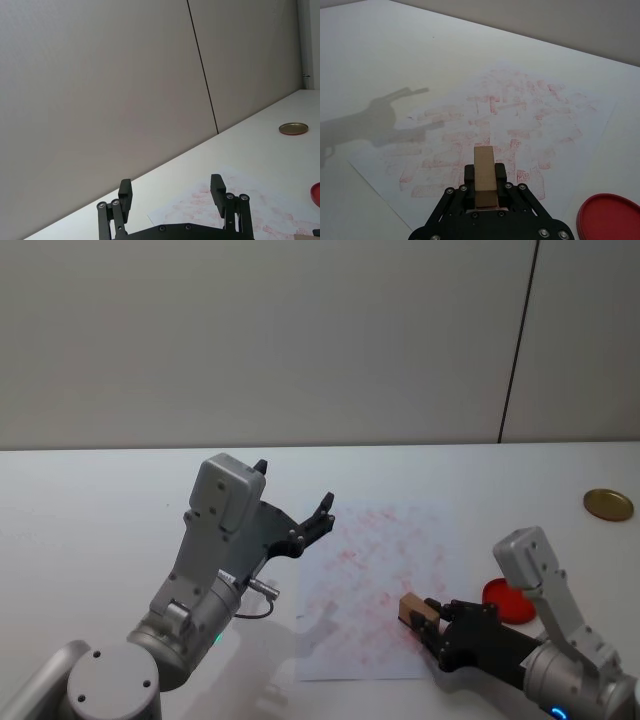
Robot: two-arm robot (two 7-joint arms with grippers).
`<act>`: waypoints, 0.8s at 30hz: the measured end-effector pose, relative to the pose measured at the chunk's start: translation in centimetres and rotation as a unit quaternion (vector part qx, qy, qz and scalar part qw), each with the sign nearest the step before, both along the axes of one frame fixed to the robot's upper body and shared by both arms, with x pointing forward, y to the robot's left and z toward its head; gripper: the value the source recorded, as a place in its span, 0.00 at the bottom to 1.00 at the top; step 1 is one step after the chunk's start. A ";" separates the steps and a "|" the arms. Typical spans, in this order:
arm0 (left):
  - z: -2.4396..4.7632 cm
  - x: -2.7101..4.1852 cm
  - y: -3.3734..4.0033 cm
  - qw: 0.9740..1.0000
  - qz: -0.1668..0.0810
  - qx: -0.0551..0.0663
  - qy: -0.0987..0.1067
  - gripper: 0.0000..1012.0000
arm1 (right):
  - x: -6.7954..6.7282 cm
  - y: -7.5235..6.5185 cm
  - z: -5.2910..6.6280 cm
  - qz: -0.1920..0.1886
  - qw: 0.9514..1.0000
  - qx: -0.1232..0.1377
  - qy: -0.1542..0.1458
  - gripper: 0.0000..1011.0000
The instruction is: Use the one hand to pick up the stamp and affix it onto the A4 paper.
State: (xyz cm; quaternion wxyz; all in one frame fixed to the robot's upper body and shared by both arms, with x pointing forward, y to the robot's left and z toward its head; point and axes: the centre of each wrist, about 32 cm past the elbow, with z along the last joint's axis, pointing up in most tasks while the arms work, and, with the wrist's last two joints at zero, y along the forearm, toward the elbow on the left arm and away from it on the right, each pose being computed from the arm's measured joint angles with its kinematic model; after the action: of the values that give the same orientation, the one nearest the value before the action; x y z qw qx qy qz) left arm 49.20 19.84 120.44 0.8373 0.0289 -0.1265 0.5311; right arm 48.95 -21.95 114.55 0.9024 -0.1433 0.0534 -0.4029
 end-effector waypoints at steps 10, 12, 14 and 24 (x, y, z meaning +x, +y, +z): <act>0.00 0.00 0.00 1.000 0.000 0.000 0.000 0.98 | 0.0 -0.2 0.5 -0.007 1.000 0.011 -0.013 0.22; 0.00 0.00 0.00 1.000 0.000 0.000 0.000 0.98 | 0.1 -0.3 0.8 -0.012 1.000 0.017 -0.022 0.22; 0.00 0.00 0.00 1.000 0.000 0.000 0.000 0.98 | 0.1 -0.5 1.2 -0.019 0.999 0.023 -0.033 0.22; 0.00 0.00 0.00 1.000 0.000 0.000 0.000 0.98 | 0.4 -2.1 2.6 -0.055 0.995 0.037 -0.073 0.22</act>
State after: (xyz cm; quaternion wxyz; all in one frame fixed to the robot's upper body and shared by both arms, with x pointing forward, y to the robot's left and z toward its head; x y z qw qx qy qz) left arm 49.20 19.84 120.44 0.8374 0.0289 -0.1265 0.5310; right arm 49.36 -24.03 117.19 0.8848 -0.0769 0.0101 -0.4594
